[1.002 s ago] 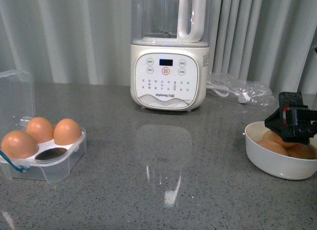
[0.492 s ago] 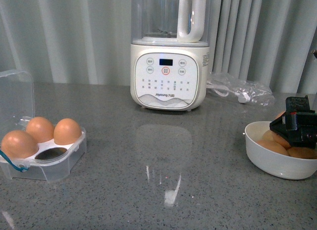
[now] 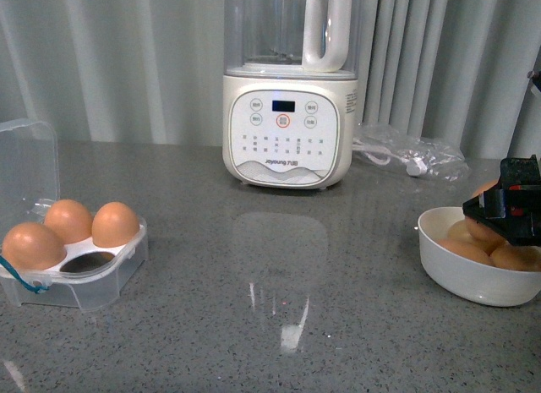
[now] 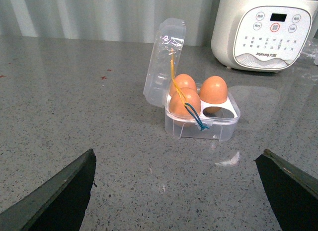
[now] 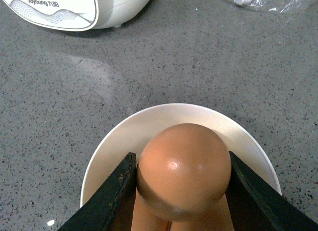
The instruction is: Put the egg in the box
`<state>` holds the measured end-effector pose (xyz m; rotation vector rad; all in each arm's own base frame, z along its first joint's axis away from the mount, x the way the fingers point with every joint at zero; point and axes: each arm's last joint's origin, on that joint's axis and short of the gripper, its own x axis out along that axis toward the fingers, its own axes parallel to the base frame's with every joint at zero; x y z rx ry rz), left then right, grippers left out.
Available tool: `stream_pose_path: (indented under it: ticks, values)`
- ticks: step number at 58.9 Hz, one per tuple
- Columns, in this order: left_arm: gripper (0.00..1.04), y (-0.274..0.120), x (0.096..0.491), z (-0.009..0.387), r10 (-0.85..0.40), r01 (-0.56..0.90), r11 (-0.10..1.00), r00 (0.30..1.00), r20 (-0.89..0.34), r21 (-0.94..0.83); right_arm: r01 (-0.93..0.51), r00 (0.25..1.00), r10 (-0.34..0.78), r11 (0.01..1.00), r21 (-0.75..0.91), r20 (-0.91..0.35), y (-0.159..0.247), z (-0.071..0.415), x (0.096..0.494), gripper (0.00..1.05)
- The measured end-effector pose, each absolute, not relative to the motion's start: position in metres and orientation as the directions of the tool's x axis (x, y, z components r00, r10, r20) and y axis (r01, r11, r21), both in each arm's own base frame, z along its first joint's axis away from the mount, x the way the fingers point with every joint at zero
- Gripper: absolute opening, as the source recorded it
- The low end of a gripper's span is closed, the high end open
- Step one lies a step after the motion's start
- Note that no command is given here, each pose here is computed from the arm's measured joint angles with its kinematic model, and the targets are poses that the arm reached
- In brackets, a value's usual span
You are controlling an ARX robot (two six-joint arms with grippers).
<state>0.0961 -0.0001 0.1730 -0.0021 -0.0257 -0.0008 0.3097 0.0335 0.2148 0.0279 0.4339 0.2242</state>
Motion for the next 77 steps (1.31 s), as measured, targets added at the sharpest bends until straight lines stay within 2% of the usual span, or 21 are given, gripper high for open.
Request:
stream_pose_path:
  ticks: [17, 32, 51, 77]
  values:
    - [0.98, 0.000, 0.096, 0.173, -0.001, 0.001, 1.000, 1.000, 0.026, -0.002, -0.247, 0.904, 0.252, 0.967, 0.060, -0.345, 0.039, 0.237, 0.310, 0.44]
    - [0.98, 0.000, 0.096, 0.173, 0.000, 0.000, 1.000, 1.000, 0.026, -0.002, -0.428, 0.871, 0.425, 0.903, 0.043, -0.245, 0.081, 0.269, 0.315, 0.43]
    - [0.98, 0.000, 0.096, 0.173, 0.000, 0.000, 1.000, 1.000, 0.026, -0.002, -0.680, 0.709, 0.662, 0.733, 0.016, -0.244, 0.159, 0.262, 0.331, 0.43]
    - [0.98, 0.000, 0.096, 0.173, -0.001, 0.001, 1.000, 1.000, 0.026, -0.002, -0.841, 0.506, 0.827, 0.536, 0.070, -0.246, 0.215, 0.249, 0.349, 0.43]
